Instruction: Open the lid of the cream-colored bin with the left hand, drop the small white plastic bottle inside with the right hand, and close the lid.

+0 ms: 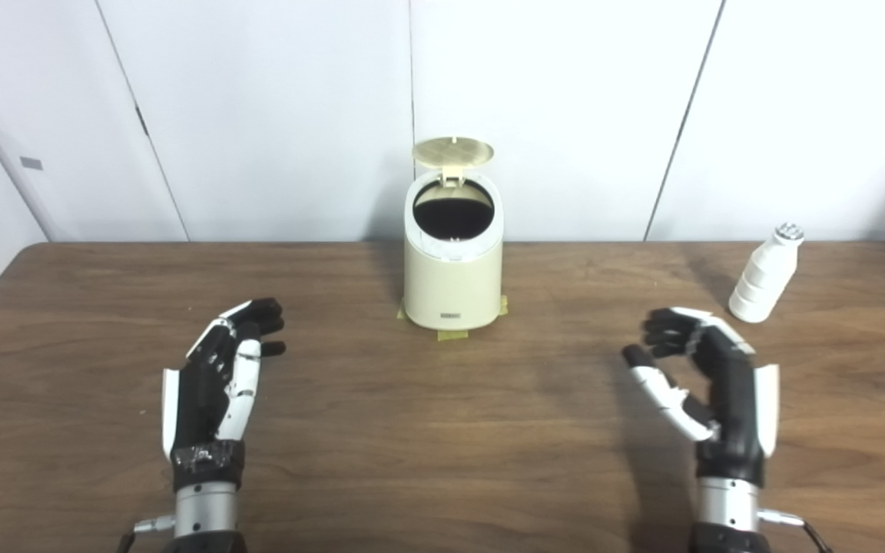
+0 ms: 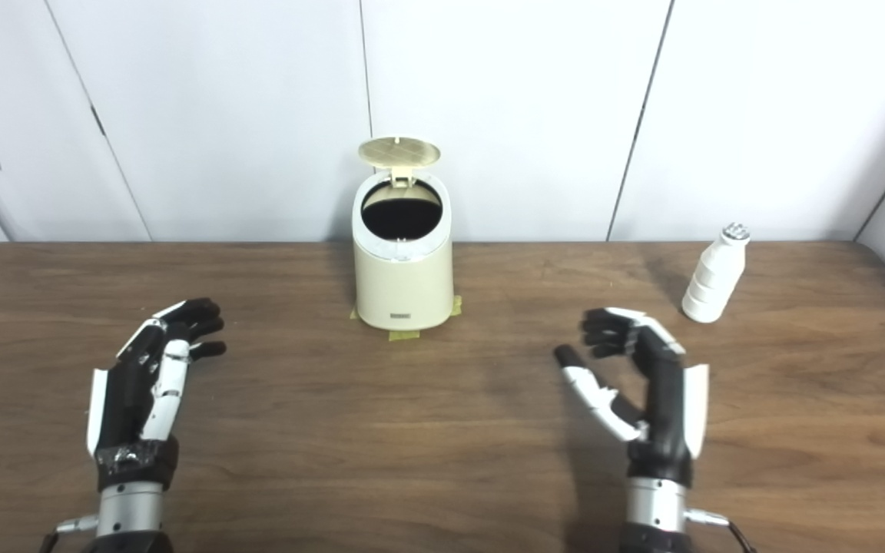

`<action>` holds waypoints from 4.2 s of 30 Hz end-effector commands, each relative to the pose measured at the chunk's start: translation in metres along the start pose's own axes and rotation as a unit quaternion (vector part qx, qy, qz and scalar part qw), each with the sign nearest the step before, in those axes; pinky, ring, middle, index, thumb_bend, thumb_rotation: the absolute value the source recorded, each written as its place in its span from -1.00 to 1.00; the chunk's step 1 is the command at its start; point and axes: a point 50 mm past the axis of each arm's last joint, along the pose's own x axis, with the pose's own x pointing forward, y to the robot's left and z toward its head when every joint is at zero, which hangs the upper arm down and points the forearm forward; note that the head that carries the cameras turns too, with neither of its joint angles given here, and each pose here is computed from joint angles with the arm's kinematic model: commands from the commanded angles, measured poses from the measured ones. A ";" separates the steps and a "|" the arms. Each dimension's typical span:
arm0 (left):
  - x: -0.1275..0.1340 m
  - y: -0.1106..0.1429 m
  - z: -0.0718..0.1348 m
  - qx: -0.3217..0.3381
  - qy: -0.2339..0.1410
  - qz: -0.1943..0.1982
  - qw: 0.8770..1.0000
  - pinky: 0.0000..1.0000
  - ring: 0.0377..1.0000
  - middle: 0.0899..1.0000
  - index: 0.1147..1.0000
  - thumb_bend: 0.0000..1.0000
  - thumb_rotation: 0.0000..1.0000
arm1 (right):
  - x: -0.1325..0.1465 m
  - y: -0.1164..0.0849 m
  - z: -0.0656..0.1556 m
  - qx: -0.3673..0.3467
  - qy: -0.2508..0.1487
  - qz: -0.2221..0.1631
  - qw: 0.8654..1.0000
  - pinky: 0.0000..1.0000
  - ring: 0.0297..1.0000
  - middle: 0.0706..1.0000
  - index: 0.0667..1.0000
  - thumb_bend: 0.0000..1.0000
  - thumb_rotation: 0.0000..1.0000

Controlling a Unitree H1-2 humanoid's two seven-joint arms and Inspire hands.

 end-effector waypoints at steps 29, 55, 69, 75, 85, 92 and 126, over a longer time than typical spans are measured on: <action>0.019 0.034 -0.002 -0.004 -0.039 0.005 0.999 0.24 0.37 0.33 0.27 -0.59 0.12 | 0.059 -0.027 0.017 -0.040 -0.094 -0.192 0.976 0.51 0.64 0.69 0.74 0.39 -0.46; 0.028 0.024 -0.005 -0.016 -0.042 0.001 0.999 0.22 0.37 0.33 0.25 -0.59 0.10 | 0.112 -0.051 0.018 -0.097 0.034 -0.177 0.979 0.94 1.00 1.00 1.00 0.68 -0.37; 0.031 0.026 -0.005 -0.006 -0.044 0.004 0.999 0.26 0.37 0.33 0.25 -0.64 0.10 | 0.144 -0.062 -0.003 -0.100 0.077 -0.174 0.977 0.94 1.00 1.00 1.00 0.73 -0.42; 0.034 0.026 -0.008 -0.008 -0.047 -0.001 0.999 0.26 0.37 0.34 0.26 -0.63 0.11 | 0.152 -0.064 -0.015 -0.102 0.092 -0.167 0.976 0.84 1.00 1.00 1.00 0.70 -0.49; 0.035 0.024 -0.009 -0.020 -0.041 0.005 0.999 0.25 0.37 0.33 0.25 -0.63 0.03 | 0.162 -0.074 -0.031 -0.120 0.126 -0.135 0.975 0.68 0.92 1.00 1.00 0.66 -0.54; 0.037 0.024 -0.009 -0.014 -0.047 0.004 0.999 0.26 0.37 0.33 0.25 -0.64 0.06 | 0.166 -0.077 -0.035 -0.108 0.145 -0.136 0.974 0.50 0.77 0.87 0.93 0.66 -0.55; 0.036 0.024 -0.007 -0.020 -0.052 -0.002 0.998 0.26 0.38 0.34 0.25 -0.64 0.09 | 0.181 -0.071 -0.051 -0.168 0.200 -0.061 0.963 0.39 0.56 0.66 0.75 0.56 -0.65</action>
